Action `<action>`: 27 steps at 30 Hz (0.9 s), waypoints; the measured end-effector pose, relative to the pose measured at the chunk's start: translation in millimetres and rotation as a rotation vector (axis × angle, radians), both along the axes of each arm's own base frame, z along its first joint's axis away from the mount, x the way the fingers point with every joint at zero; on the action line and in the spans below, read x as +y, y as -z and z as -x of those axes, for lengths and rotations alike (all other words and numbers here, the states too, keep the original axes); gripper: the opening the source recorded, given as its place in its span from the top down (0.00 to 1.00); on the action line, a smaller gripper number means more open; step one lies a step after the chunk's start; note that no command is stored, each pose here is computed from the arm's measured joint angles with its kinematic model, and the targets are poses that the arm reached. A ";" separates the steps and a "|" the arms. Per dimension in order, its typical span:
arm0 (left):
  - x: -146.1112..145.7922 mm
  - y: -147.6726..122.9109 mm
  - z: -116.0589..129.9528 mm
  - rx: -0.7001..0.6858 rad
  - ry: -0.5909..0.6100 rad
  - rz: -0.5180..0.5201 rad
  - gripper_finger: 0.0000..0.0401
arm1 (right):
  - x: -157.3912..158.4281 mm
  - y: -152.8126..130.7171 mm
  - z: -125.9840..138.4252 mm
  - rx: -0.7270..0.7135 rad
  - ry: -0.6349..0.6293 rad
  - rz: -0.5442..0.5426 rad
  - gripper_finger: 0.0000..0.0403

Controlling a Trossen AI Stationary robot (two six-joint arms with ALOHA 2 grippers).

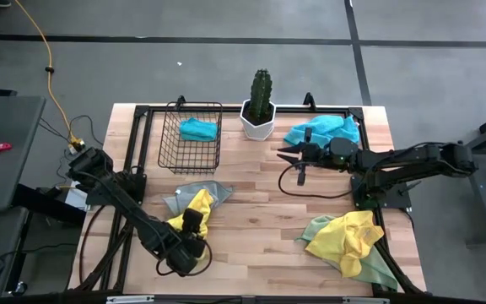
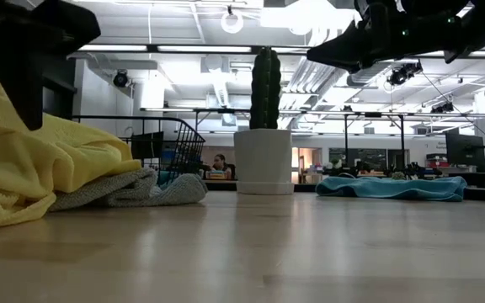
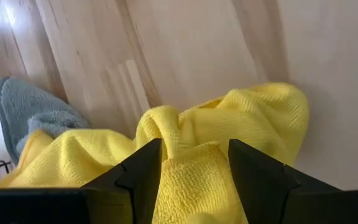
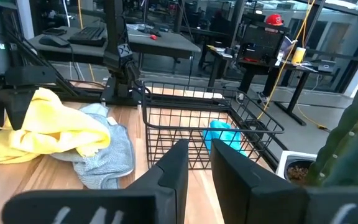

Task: Fold microfiber towels
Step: Fold the left yellow microfiber towel on the table

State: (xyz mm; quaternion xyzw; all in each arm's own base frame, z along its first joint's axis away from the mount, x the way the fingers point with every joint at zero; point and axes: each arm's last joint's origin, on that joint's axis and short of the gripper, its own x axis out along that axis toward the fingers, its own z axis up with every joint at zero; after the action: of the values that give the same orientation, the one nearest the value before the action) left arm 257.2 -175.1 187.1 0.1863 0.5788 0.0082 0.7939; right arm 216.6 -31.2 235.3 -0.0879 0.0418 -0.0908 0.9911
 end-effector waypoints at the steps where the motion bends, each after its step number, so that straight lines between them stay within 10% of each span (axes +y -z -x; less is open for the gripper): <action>1: 0.0 0.0 0.0 0.001 0.000 0.001 0.56 | -0.1 0.1 0.0 0.001 0.000 0.001 0.85; 27: -15.4 -18.7 4.8 0.003 -0.116 0.099 0.70 | -3.1 -1.5 0.7 -0.099 0.125 -0.337 0.85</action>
State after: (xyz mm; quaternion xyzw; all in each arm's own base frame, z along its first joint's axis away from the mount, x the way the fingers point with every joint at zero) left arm 252.4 -190.6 205.9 0.1131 0.5893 0.0251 0.7995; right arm 216.0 -34.3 236.8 0.0870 0.0130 -0.1483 0.9850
